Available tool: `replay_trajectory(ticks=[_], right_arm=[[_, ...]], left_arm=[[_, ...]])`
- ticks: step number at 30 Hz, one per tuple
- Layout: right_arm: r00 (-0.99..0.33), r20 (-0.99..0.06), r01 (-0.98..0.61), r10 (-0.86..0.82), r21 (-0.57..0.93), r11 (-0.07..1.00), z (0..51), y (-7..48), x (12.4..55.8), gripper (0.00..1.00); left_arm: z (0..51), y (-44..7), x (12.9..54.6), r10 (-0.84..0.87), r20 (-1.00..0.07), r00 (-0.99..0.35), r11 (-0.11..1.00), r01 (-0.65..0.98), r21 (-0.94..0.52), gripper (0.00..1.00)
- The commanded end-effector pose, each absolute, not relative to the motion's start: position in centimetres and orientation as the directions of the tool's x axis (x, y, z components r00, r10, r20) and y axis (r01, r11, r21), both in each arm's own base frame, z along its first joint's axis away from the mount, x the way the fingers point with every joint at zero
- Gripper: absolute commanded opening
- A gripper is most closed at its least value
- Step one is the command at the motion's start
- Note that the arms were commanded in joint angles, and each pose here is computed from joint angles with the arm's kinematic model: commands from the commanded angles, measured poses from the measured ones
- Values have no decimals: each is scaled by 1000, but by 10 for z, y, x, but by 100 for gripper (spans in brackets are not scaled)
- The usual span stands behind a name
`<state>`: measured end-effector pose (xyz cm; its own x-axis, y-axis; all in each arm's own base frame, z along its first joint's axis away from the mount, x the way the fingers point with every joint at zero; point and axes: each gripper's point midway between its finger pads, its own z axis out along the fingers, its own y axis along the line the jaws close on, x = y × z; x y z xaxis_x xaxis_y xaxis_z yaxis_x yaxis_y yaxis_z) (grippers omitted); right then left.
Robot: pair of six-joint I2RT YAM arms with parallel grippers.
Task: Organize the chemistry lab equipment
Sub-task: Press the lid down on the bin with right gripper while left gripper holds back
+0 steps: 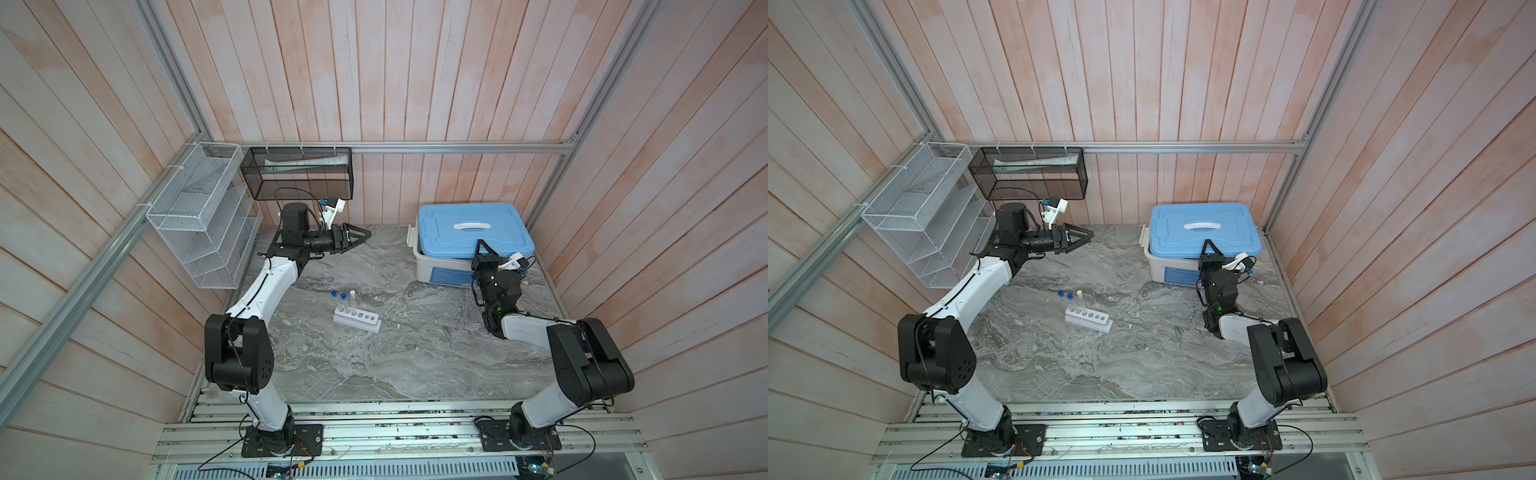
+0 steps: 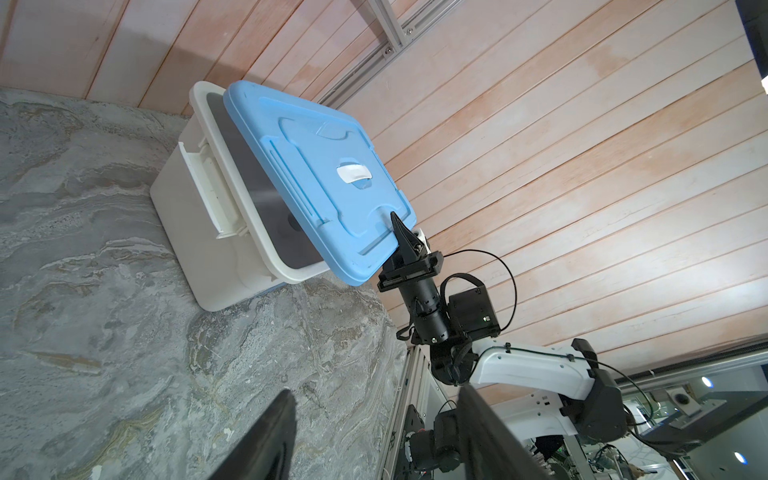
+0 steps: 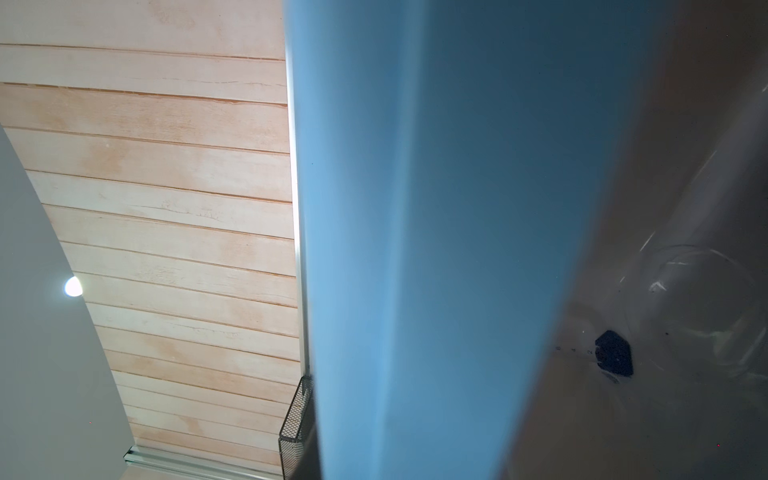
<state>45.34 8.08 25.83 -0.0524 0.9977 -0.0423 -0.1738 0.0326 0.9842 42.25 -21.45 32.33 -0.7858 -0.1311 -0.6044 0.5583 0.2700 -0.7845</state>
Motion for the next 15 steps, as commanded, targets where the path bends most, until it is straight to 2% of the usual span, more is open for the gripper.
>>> replay_trajectory(ticks=[1,15], right_arm=[[-68,-15,-265,998,964,-3,284,85,455,0],[-67,-15,-215,998,977,0,267,96,476,0]], left_arm=[[342,-213,419,-126,-655,-745,279,607,-744,63],[337,-209,421,-120,-652,-749,287,602,-745,63]])
